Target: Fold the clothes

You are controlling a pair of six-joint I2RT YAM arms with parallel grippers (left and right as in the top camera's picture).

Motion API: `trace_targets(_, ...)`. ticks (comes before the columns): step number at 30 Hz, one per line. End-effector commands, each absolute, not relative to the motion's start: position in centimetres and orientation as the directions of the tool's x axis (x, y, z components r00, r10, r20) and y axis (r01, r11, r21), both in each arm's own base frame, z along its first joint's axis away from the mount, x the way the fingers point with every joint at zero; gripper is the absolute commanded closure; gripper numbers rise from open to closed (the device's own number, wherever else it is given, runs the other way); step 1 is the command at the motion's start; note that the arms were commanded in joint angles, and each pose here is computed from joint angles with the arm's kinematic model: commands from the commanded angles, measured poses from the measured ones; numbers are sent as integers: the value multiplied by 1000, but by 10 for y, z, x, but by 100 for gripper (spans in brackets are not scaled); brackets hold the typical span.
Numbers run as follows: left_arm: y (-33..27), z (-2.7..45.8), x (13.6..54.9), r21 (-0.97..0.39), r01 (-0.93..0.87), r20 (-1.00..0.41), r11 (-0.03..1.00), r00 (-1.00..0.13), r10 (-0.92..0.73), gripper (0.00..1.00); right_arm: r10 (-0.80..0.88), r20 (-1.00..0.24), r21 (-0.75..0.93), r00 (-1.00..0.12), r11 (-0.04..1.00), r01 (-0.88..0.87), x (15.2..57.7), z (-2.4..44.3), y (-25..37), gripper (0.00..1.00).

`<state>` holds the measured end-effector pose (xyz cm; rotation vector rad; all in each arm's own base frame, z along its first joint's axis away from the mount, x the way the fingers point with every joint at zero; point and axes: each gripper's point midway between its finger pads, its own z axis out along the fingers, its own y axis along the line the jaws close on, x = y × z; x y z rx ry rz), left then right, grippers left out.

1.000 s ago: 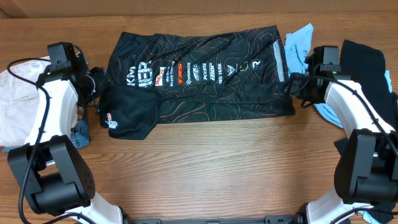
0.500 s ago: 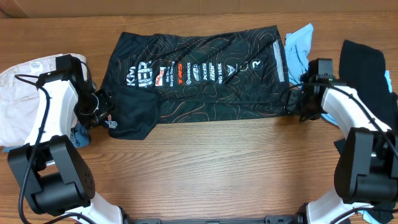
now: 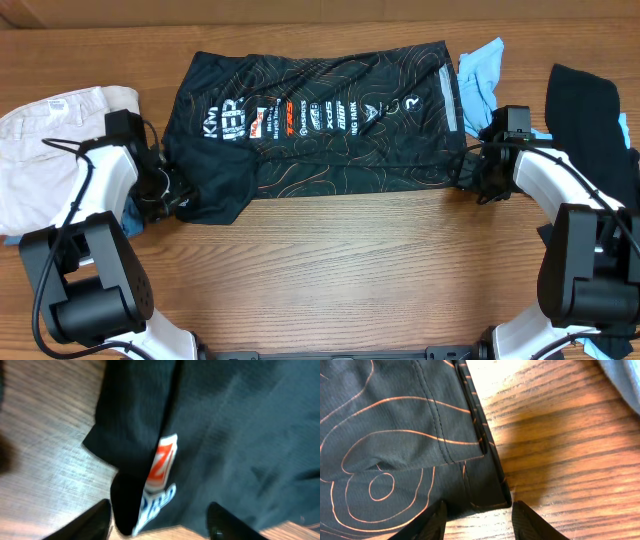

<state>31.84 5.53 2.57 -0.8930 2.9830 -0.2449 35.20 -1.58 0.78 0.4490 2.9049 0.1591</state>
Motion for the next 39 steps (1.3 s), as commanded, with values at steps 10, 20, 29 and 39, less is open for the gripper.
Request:
trace_targets(10,-10,63,365,-586,-260,-59,767,-931,-361,96,310,-157,137,-938,947,290,347,5,-16,54)
trace_targets(20,15,112,432,-588,-195,-289,785,-856,-429,96,310,-158,137,-938,947,290,347,5,-16,54)
trace_targets(29,57,84,413,-334,-383,-269,861,-837,-477,89,310,-160,137,-937,947,289,348,5,-16,54)
trace_targets(39,74,72,388,-197,-451,-216,871,-846,-487,43,310,-156,136,-938,947,290,346,5,-16,54)
